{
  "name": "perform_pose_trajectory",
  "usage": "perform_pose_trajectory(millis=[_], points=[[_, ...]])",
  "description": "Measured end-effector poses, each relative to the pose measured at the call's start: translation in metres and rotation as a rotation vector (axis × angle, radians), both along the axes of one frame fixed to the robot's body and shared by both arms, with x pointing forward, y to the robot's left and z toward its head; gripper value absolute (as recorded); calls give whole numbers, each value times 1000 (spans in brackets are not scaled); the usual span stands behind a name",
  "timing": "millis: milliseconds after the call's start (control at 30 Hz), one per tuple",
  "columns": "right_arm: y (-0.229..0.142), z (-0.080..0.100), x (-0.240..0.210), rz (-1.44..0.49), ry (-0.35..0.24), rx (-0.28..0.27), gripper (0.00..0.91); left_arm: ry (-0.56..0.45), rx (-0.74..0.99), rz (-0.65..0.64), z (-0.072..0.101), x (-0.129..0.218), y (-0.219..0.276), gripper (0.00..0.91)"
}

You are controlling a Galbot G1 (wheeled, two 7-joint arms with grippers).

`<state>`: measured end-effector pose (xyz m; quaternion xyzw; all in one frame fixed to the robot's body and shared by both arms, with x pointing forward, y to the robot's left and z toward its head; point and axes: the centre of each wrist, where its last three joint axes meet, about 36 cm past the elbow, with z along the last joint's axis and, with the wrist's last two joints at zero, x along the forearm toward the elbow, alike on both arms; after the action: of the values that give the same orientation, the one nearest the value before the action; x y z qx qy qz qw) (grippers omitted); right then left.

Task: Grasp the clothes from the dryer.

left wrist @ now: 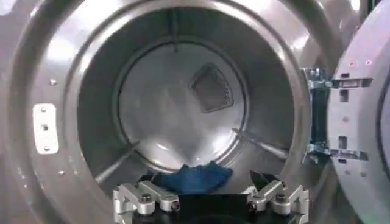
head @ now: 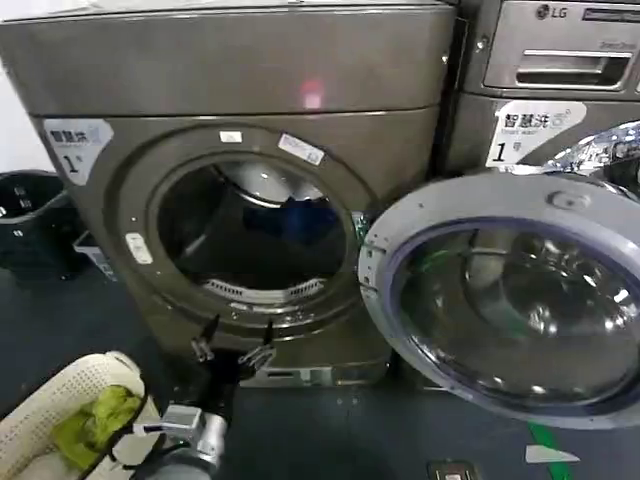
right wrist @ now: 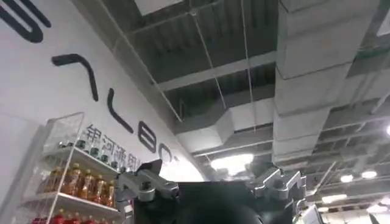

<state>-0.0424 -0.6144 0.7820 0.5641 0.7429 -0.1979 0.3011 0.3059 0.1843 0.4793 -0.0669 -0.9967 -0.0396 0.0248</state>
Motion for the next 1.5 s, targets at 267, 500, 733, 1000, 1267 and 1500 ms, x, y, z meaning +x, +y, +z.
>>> perform_pose_trajectory(millis=[267,500,733,1000,1267,1500], points=[[-1,-2,-1,-2,-5,1,907,1,-4,2,-1,1,-1,907],[0,-3,-2,-4,-8,2,907,1,-4,2,-2,4,-1,907],[-2,-1,-9,-22,-21,9,907,1,-6,0,-4,6,-2,907],[-3,-1,-13,-27,-24,11,907,4,-7,-5,-4,6,-3,907],[-2,-1,-10,-20,-17,1,907,3,-3,-5,-4,5,-2,907],[1,0,-8,-15,-8,-9,907,1,-1,-6,-3,4,-2,907]])
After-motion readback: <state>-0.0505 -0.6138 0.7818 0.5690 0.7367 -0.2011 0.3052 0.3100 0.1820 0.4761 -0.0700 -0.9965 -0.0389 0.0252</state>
